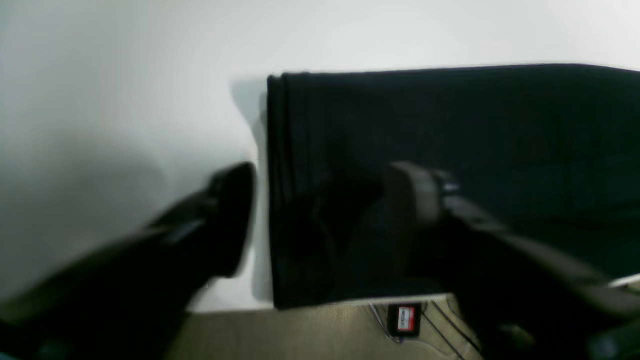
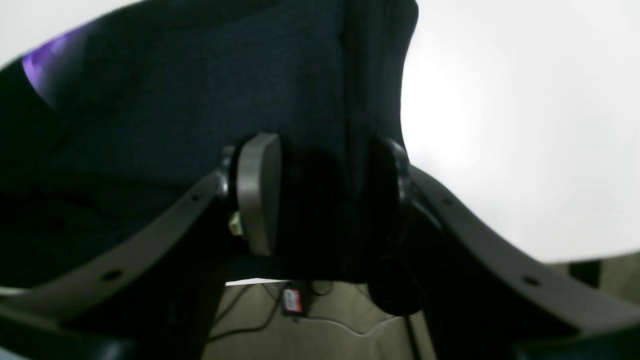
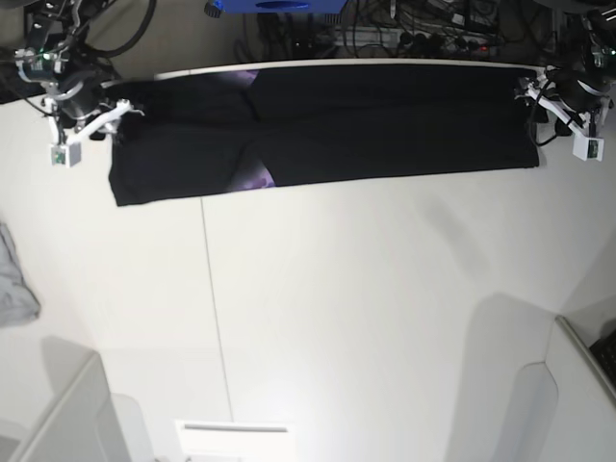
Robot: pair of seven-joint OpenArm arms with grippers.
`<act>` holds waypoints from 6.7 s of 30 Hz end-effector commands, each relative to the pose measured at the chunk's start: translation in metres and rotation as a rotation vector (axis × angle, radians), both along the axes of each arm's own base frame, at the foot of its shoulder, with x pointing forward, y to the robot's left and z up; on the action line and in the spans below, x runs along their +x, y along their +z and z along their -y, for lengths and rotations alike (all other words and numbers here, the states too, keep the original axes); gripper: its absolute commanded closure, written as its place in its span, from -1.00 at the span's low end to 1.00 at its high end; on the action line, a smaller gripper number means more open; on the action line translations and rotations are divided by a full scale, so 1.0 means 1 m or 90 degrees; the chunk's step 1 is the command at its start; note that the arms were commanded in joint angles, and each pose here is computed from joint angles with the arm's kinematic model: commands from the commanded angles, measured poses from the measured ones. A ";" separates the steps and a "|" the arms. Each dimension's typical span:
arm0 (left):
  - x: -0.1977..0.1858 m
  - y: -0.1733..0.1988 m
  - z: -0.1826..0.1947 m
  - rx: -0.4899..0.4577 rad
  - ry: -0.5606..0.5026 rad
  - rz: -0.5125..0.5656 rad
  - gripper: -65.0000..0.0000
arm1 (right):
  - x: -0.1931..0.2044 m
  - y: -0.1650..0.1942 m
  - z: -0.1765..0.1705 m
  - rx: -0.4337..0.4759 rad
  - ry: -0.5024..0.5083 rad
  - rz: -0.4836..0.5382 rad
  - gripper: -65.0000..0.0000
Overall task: Fold the T-shirt properly
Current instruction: 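Lower the folded hem edge onto the shirt and release both grippers, then move the left gripper to the strip's end and grasp it, then fold the strip's end with the left gripper toward the right gripper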
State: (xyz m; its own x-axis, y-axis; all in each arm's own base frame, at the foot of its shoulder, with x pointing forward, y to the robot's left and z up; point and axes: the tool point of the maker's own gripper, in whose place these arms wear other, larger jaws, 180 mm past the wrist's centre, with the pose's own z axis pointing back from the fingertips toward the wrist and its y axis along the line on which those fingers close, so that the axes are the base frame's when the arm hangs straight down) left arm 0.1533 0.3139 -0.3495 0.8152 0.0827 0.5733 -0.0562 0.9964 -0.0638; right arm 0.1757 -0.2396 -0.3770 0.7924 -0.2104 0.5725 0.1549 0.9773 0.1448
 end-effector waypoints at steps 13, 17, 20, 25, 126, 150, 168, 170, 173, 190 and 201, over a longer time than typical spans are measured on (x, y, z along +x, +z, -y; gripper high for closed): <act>0.013 0.009 -0.005 -0.026 0.072 0.070 1.00 | 0.023 0.015 -0.017 -0.012 0.117 0.068 1.00; 0.012 -0.012 0.007 -0.057 0.059 0.038 1.00 | 0.025 0.003 -0.016 0.007 0.105 0.056 1.00; 0.008 -0.030 0.005 -0.069 0.073 0.010 1.00 | 0.027 -0.006 -0.028 0.025 0.128 0.043 1.00; 0.004 -0.055 0.004 -0.016 0.069 -0.047 1.00 | 0.030 -0.036 -0.037 0.066 0.139 0.001 1.00; 0.084 -0.031 0.004 -0.134 0.092 0.081 1.00 | 0.084 0.029 -0.045 -0.068 0.145 0.093 1.00; 0.085 -0.007 0.104 -0.136 -0.098 0.095 1.00 | 0.084 0.029 -0.045 -0.068 0.145 0.093 1.00; 0.091 -0.017 0.177 -0.215 -0.163 0.072 1.00 | 0.083 0.028 -0.044 -0.068 0.144 0.089 1.00; 0.096 -0.015 0.188 -0.223 -0.173 0.072 1.00 | 0.083 0.028 -0.044 -0.068 0.144 0.089 1.00; 0.100 -0.014 0.210 -0.243 -0.203 0.073 1.00 | 0.083 0.028 -0.044 -0.068 0.144 0.089 1.00; 0.106 -0.018 0.281 -0.321 -0.251 0.046 1.00 | 0.083 0.028 -0.044 -0.068 0.143 0.089 1.00; 0.110 -0.019 0.308 -0.355 -0.265 0.036 1.00 | 0.083 0.028 -0.044 -0.068 0.143 0.088 1.00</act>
State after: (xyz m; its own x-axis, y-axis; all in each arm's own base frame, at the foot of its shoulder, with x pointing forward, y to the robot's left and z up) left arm 0.2602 0.0095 -0.3775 0.8250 0.0461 0.5633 0.3310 0.7685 -0.5476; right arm 0.2508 -0.1948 -0.3601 0.7567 0.0254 0.6533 -0.0768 0.9958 0.0503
